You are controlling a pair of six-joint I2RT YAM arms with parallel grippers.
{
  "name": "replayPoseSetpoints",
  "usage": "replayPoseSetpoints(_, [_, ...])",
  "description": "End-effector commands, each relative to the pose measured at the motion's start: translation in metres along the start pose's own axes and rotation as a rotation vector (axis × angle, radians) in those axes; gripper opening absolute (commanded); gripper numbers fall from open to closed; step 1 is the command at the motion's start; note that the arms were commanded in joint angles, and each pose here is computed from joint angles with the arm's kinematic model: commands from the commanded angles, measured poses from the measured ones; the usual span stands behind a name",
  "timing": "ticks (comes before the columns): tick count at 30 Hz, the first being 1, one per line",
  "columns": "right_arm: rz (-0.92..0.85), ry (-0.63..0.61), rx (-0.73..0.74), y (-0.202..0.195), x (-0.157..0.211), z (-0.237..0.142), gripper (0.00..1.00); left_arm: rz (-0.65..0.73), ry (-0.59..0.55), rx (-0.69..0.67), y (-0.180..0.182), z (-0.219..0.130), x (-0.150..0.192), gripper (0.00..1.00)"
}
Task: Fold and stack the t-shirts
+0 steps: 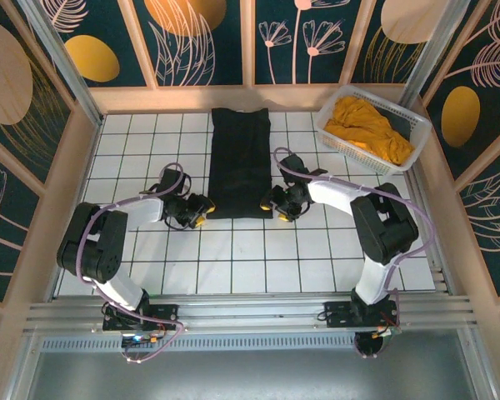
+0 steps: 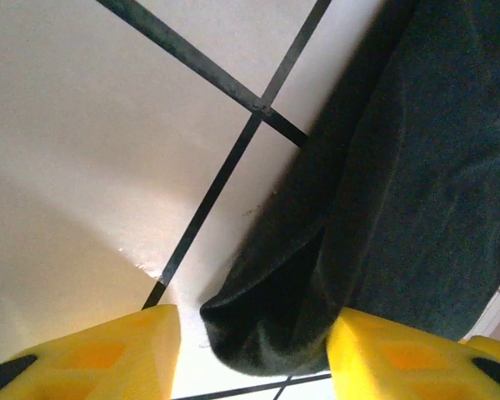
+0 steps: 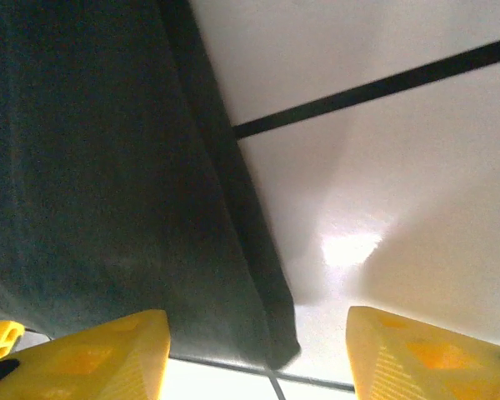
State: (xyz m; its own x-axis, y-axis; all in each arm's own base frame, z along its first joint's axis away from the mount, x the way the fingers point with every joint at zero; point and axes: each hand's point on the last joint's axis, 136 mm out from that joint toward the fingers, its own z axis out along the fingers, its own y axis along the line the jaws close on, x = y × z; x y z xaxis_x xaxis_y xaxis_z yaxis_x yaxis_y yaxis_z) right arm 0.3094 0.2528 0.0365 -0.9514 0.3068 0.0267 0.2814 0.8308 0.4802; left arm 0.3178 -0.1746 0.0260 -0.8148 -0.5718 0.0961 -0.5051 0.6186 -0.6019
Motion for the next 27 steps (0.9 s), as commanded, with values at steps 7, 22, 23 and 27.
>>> replayPoseSetpoints(7, [0.083, 0.041, -0.074, 0.02, -0.01, 0.026, 0.38, 0.02, 0.021, 0.031, -0.02, 0.025, -0.006, 0.21])
replayPoseSetpoints(22, [-0.097, 0.106, 0.022, -0.008, 0.069, -0.007, 0.0, 0.109, 0.115, 0.013, 0.013, -0.023, 0.056, 0.0])
replayPoseSetpoints(23, [-0.11, 0.122, 0.022, -0.009, 0.08, -0.013, 0.0, 0.113, 0.123, 0.022, 0.014, -0.03, 0.063, 0.0])
replayPoseSetpoints(27, [-0.116, 0.116, 0.021, -0.009, 0.098, -0.042, 0.0, 0.113, 0.101, 0.071, 0.003, -0.064, 0.076, 0.0])
